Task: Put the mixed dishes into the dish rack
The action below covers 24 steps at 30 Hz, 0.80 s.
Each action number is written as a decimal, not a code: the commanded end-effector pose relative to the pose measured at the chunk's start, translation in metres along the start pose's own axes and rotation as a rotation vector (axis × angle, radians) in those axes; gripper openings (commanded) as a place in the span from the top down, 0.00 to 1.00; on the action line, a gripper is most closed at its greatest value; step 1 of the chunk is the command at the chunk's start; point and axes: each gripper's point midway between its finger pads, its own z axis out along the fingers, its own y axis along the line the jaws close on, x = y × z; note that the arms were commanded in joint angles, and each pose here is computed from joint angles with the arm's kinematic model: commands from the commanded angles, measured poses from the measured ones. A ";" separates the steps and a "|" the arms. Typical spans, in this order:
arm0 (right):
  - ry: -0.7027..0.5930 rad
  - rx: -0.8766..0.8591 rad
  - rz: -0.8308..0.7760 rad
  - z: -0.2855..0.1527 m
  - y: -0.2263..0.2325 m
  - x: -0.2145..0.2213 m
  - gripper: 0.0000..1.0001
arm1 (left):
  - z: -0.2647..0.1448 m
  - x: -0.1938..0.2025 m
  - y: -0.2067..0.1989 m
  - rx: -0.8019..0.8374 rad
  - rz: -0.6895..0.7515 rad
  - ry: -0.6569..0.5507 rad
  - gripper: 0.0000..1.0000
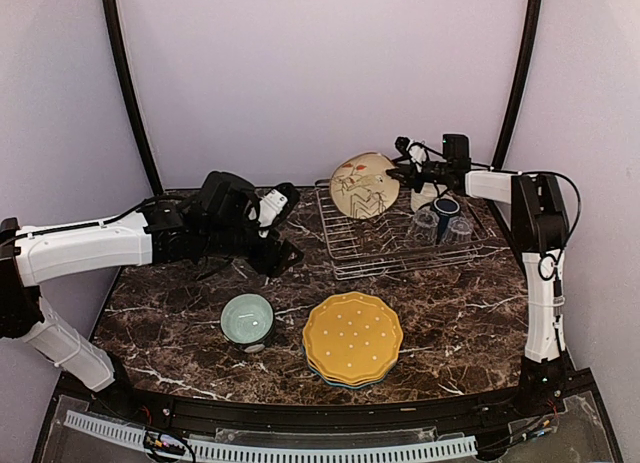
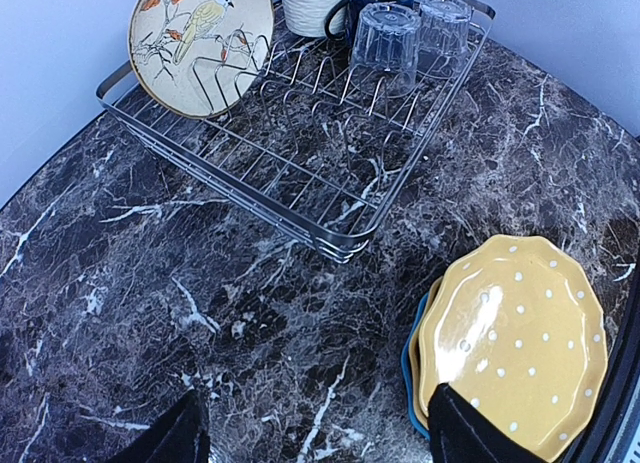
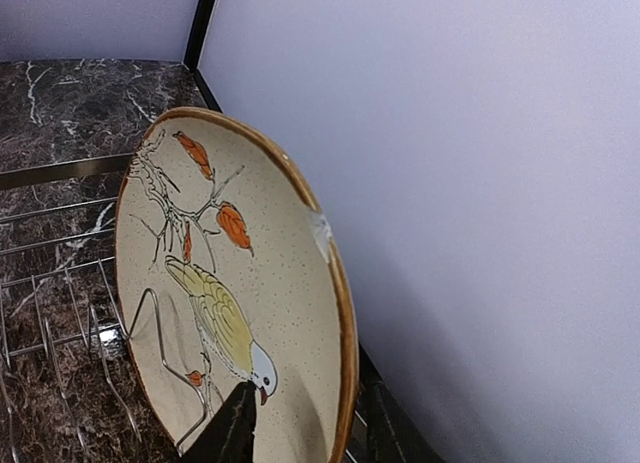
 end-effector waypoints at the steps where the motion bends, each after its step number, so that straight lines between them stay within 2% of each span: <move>1: -0.031 0.035 0.004 0.001 -0.011 -0.028 0.59 | -0.001 0.011 0.001 -0.006 -0.005 0.027 0.26; 5: -0.014 0.129 0.046 -0.006 -0.028 -0.045 0.39 | -0.001 0.012 0.002 -0.014 -0.011 0.037 0.26; 8: 0.029 0.236 0.063 -0.024 -0.043 -0.068 0.14 | 0.001 0.017 0.003 -0.016 -0.024 0.069 0.26; 9: 0.047 0.273 0.074 -0.032 -0.046 -0.075 0.10 | 0.001 0.017 -0.001 0.003 -0.030 0.073 0.26; 13: 0.090 0.357 0.183 -0.070 -0.030 -0.103 0.05 | 0.008 0.032 -0.027 0.146 -0.048 0.169 0.26; 18: 0.189 0.328 0.327 -0.098 0.051 -0.112 0.02 | 0.025 0.058 -0.048 0.255 -0.068 0.311 0.26; 20: 0.232 0.290 0.376 -0.104 0.089 -0.112 0.03 | 0.034 0.065 -0.054 0.284 -0.080 0.358 0.30; 24: 0.312 0.198 0.422 -0.116 0.158 -0.108 0.04 | 0.048 0.076 -0.066 0.341 -0.096 0.437 0.43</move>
